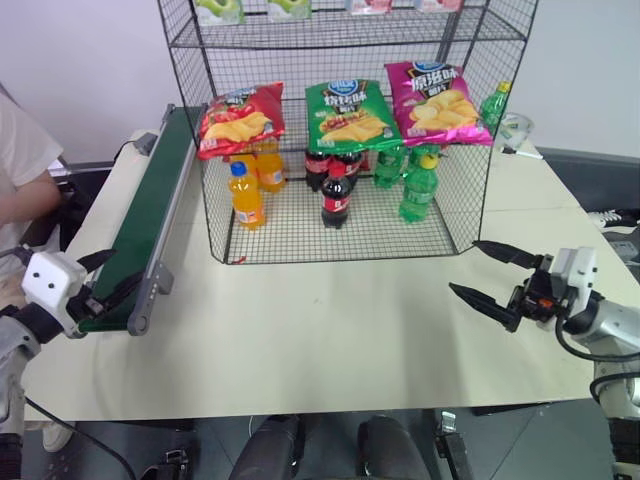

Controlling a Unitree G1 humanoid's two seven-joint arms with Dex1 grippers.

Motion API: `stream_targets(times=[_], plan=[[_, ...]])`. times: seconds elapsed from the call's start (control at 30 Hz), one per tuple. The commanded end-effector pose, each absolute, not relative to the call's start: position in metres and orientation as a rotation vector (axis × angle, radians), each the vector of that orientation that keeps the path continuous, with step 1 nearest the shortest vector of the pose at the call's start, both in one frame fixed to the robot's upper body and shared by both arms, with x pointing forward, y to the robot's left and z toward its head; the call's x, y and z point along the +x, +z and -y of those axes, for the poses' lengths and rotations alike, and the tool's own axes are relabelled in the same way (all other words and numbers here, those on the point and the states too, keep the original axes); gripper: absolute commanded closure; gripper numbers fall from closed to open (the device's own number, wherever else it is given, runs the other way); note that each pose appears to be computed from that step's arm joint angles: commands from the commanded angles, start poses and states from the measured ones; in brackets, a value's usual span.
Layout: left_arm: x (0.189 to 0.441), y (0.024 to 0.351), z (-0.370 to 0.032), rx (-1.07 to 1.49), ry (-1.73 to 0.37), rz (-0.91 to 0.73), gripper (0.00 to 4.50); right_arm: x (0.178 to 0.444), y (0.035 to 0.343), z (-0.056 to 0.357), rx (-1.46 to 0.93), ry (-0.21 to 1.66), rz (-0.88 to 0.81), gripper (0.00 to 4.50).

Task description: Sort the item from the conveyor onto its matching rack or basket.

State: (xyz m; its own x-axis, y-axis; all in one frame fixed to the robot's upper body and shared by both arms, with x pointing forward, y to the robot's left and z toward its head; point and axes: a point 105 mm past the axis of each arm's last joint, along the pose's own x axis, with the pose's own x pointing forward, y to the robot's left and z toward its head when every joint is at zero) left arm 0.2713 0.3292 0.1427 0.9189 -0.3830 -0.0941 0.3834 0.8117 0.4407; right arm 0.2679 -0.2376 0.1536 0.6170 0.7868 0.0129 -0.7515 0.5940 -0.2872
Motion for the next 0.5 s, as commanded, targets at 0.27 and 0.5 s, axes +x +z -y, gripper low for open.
stream_targets(times=[0.27, 0.5], plan=[[0.2707, 0.1484, -0.3336, 0.511, -0.401, -0.003, 1.43, 0.2701, 0.1597, 0.2370, -0.290, 0.901, 0.178, 0.00], [0.2662, 0.1538, -0.3321, 0.431, -0.434, 0.016, 1.43, 0.2703, 0.1575, 0.2354, -0.288, 0.906, 0.178, 0.00]])
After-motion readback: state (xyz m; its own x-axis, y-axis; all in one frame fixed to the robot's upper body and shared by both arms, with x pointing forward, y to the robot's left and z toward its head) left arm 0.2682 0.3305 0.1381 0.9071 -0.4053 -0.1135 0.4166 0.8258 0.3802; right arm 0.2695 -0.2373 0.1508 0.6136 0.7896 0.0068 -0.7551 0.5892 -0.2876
